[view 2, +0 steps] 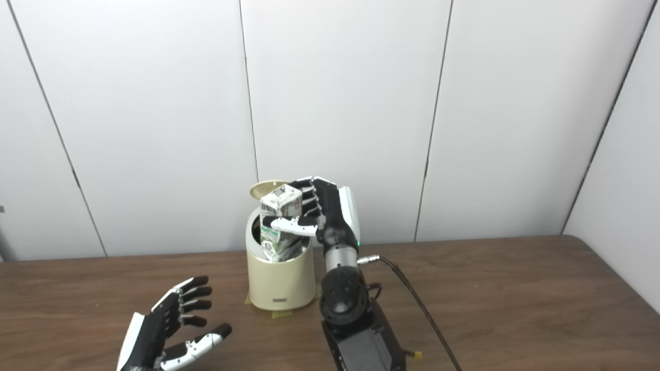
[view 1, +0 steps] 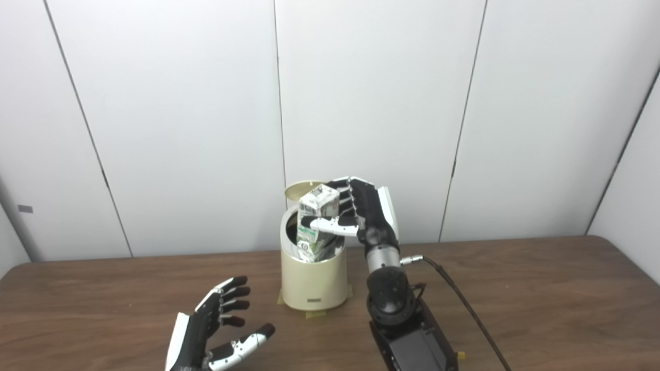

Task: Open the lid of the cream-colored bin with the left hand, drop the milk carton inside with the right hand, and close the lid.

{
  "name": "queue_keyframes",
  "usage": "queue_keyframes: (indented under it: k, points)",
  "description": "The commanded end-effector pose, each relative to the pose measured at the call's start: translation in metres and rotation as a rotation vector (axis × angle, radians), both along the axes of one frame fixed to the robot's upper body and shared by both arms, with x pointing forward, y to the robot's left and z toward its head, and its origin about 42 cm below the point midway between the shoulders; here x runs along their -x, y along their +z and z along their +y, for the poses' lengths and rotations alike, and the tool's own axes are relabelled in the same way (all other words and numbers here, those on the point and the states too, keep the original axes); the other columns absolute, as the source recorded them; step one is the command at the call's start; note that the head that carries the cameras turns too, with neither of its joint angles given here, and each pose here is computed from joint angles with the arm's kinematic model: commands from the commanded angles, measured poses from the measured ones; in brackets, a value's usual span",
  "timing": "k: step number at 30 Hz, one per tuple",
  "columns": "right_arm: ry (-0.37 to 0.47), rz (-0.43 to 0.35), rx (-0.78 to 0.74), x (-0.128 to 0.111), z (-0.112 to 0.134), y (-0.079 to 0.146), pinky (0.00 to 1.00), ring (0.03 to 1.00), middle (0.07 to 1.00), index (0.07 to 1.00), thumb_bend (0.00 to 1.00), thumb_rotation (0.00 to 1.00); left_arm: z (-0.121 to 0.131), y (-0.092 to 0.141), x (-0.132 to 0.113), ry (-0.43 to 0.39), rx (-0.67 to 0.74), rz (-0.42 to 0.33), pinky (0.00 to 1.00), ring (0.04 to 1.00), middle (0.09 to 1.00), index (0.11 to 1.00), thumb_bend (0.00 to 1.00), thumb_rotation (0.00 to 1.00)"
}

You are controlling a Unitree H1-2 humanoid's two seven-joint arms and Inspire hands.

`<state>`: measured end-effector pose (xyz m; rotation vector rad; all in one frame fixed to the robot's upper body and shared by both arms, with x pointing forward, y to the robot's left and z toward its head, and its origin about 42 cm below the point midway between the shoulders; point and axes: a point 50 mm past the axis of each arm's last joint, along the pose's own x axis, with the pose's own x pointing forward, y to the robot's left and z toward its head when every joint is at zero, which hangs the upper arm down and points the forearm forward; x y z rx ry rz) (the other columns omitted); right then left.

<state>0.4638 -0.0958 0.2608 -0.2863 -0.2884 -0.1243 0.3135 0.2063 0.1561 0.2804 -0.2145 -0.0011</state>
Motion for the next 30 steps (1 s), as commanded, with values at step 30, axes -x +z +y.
queue_keyframes:
  k: [30]
  points:
    - [-0.043, -0.205, -0.071, -0.026, 0.023, 0.023, 0.31, 0.358, 0.437, 0.528, 0.52, 0.0, -0.006, 0.023, 0.004, -0.01, -0.001, -0.092, 0.58, 0.703, 0.763, 0.792, 0.73, 0.11]
